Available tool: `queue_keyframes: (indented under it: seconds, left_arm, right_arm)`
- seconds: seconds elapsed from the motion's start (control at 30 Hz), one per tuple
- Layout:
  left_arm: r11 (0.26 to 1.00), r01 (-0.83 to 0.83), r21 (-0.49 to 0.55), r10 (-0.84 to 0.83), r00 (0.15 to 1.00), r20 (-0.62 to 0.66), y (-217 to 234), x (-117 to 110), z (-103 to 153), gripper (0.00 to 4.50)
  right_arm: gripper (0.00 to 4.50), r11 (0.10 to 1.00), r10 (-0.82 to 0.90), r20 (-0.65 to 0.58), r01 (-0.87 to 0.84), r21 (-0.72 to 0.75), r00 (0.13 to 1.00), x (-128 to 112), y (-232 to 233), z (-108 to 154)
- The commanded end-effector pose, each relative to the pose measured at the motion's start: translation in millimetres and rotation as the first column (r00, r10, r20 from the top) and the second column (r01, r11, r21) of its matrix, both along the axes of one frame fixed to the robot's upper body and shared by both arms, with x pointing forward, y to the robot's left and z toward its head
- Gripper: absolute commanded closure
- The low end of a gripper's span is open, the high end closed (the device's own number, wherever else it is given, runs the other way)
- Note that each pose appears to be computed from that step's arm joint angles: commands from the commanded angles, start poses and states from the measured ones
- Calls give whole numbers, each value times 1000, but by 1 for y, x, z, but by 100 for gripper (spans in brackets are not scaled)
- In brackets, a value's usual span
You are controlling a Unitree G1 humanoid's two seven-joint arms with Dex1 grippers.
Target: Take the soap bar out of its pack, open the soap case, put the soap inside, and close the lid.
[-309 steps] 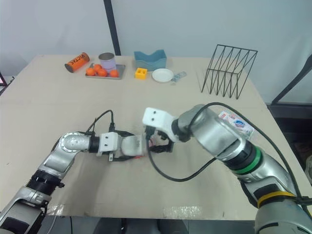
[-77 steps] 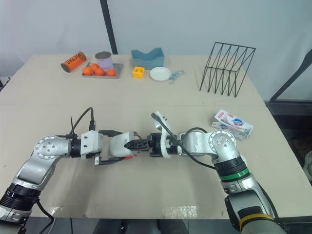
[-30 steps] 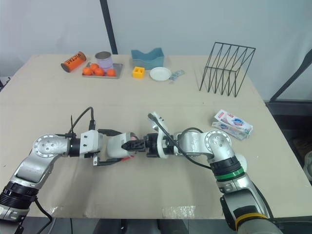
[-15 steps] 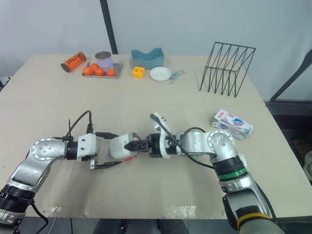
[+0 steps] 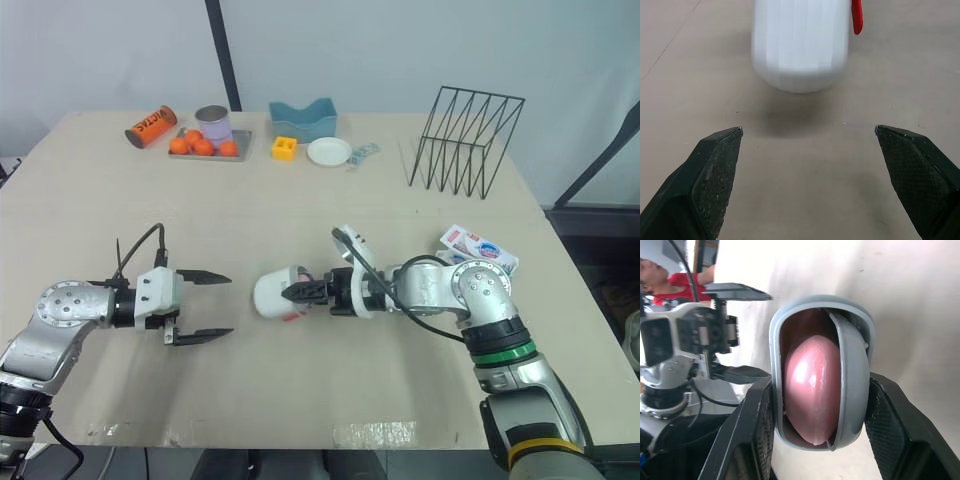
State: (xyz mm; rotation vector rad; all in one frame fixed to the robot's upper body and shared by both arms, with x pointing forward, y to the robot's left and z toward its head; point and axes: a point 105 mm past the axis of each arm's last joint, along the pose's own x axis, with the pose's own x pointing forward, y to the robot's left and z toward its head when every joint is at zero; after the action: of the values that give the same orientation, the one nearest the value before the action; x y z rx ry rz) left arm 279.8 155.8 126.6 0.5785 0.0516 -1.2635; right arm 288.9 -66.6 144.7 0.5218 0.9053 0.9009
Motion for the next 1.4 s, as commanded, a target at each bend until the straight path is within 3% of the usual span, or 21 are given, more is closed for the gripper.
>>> queue_keyframes:
  seconds: [0.03,0.23,0.4,0.5,0.67,0.9,1.07,1.27,1.4]
  left_arm:
    - [999,-15,-45,15,1000,1,8,-2,16,0]
    - [991,-54,-126,38,991,-130,9,-4,30,0]
    - [984,-27,-174,-3,986,-168,-1,-5,40,0]
    - [979,-12,-205,-26,983,-183,-9,-6,44,0]
    - [978,38,-205,-75,982,-175,-21,-13,48,0]
    - [975,101,-197,-135,977,-167,-32,-20,48,0]
    - [971,132,-200,-162,976,-143,-46,-16,46,0]
    - [970,136,-201,-159,982,-105,-55,-7,43,0]
    - [970,115,-215,-136,987,-89,-61,0,41,0]
  right_arm:
    - [251,1000,21,111,-22,8,994,0,-6,30]
    - [251,960,192,276,-122,-252,942,-11,-25,52]
    - [251,820,405,368,-155,-551,837,-14,-28,55]
    - [251,734,519,390,-163,-659,760,-13,-27,51]
    - [251,655,655,400,-217,-724,641,-11,-23,51]
    - [251,573,784,420,-273,-773,457,-9,-11,78]
    - [251,431,891,356,-280,-858,280,-12,-4,82]
    - [251,321,937,257,-295,-900,237,-10,-6,64]
    - [251,295,944,227,-303,-906,241,-9,-7,57]
